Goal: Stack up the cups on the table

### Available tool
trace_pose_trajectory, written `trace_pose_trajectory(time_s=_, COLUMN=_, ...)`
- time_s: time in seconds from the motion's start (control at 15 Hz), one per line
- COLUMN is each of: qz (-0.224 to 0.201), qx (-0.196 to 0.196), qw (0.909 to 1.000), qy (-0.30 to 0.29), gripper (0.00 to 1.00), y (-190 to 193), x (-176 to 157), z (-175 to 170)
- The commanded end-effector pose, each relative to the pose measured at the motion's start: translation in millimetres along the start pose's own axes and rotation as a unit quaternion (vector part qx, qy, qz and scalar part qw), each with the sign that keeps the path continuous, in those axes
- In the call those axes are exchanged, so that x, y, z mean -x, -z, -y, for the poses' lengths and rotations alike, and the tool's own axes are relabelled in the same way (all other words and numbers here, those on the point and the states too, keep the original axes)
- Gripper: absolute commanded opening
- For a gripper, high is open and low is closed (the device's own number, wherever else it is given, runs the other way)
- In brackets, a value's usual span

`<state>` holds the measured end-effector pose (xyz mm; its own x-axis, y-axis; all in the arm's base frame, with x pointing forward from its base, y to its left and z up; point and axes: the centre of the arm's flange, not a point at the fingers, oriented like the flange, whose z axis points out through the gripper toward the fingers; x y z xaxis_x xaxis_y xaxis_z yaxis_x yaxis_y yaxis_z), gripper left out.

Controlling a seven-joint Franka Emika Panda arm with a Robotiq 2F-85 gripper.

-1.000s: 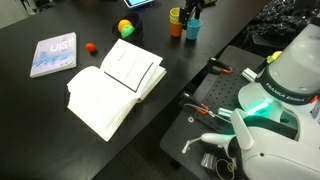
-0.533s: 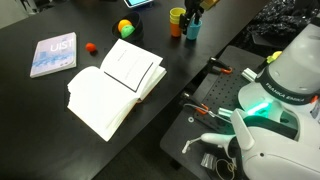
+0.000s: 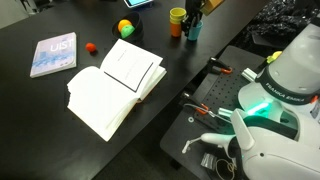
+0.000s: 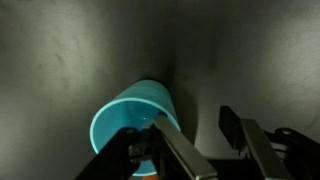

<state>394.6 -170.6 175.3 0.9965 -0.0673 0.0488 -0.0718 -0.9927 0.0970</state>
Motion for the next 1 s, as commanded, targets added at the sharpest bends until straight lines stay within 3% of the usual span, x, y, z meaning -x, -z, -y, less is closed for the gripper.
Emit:
trace_pose_trajectory(time_s=0.0, qz=-0.018, qx=-0.002, qw=0.9998, qy=0.004, gripper=0.27, y=0, x=3, z=-6)
trace_pose_trajectory(time_s=0.27, qz=-0.012, qx=0.007, qw=0.9998, qy=0.014, gripper=0.01, y=8, x=5, z=-7)
trace_pose_trajectory(time_s=0.67, qz=0.027, qx=0.048, qw=0.9976, qy=0.043, gripper=0.03, y=35, x=2, z=-14)
trace_pose_trajectory(time_s=0.93, qz=0.024, qx=0.079, qw=0.9943, qy=0.067, gripper=0.03, y=78, x=-34, z=-15)
